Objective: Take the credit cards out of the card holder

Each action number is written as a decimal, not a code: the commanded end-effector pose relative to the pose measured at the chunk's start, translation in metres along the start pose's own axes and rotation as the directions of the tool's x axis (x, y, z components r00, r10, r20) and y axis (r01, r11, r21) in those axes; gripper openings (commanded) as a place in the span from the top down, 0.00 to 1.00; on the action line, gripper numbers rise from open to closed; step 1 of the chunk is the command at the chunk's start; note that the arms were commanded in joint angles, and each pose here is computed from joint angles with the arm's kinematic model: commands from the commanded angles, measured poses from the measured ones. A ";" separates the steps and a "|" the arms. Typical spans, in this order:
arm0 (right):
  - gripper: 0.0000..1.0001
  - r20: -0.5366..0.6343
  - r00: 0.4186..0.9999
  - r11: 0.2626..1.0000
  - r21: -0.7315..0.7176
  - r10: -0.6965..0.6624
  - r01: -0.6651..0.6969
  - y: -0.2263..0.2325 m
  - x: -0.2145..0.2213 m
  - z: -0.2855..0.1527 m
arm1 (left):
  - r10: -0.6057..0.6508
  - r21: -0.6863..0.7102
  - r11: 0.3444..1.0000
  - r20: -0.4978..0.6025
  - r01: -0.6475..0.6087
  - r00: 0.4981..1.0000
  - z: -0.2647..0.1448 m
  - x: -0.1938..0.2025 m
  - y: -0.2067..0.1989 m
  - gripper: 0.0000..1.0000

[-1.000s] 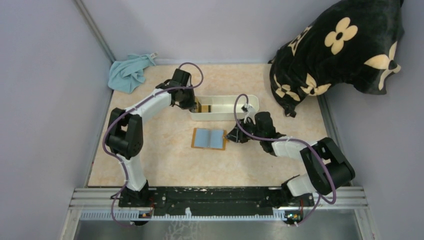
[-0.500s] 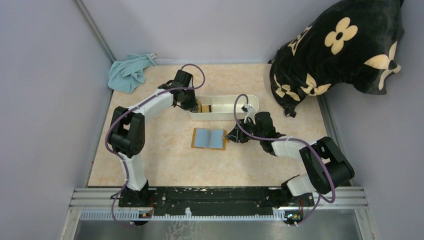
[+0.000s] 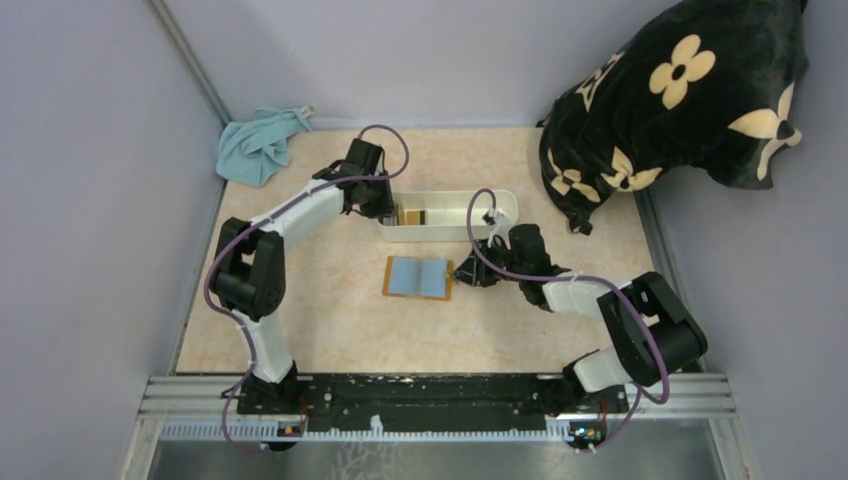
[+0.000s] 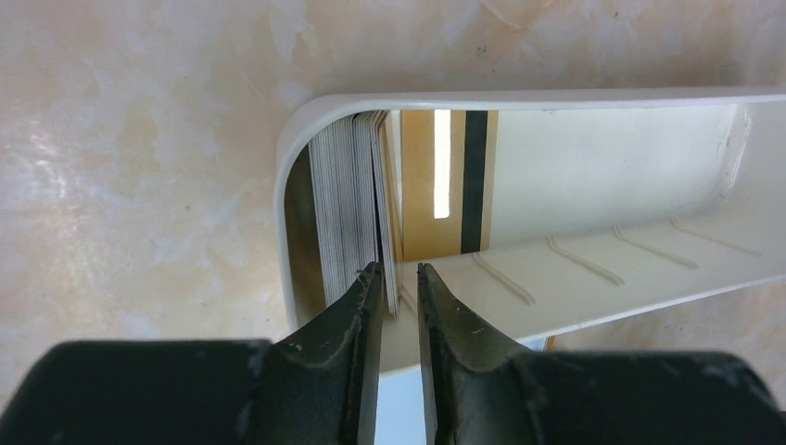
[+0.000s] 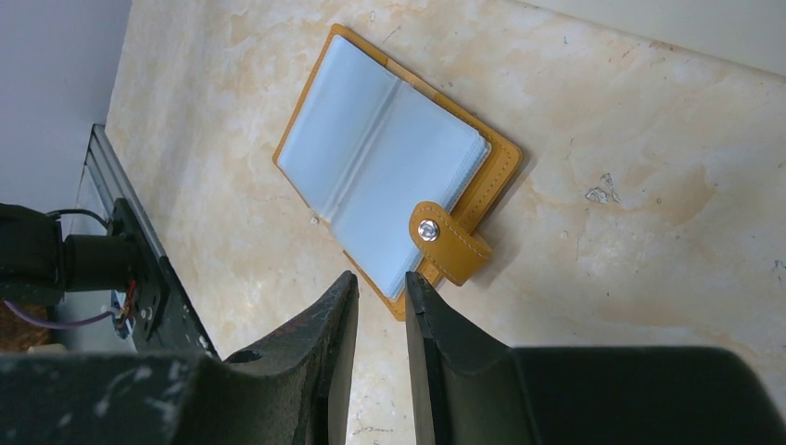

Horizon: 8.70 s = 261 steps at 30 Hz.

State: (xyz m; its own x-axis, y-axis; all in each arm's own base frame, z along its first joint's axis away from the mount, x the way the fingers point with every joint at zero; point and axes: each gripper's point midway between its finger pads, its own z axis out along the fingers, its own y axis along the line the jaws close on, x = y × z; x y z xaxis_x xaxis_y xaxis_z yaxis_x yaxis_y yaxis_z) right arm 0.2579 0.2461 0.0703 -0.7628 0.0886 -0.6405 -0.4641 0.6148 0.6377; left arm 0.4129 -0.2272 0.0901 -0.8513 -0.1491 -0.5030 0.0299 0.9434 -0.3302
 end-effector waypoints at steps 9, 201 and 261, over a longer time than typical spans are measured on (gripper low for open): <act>0.74 0.037 0.995 0.995 -0.027 -0.090 0.091 0.020 -0.020 -0.002 | 0.033 0.245 0.963 0.313 -0.114 0.949 -0.101 -0.009 -0.037 1.00; 0.75 -0.140 0.979 0.986 -0.061 0.146 -0.155 0.088 0.017 0.101 | -0.119 0.424 0.892 -0.116 0.158 0.986 -0.054 0.189 0.005 1.00; 0.48 -0.225 0.930 0.770 0.521 -0.291 0.367 0.001 0.000 0.066 | -0.082 0.400 0.909 -0.098 0.114 0.992 -0.043 0.180 -0.009 1.00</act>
State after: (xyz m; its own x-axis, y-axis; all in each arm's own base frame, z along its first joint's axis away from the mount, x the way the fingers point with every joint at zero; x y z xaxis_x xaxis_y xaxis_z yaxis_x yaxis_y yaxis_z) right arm 0.2786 0.2963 0.0329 -0.7070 -0.2583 -0.6583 -0.4100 0.9082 0.0840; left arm 0.2378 -0.2510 0.0409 -0.8995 -0.2103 -0.3830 0.1268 0.7132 -0.6894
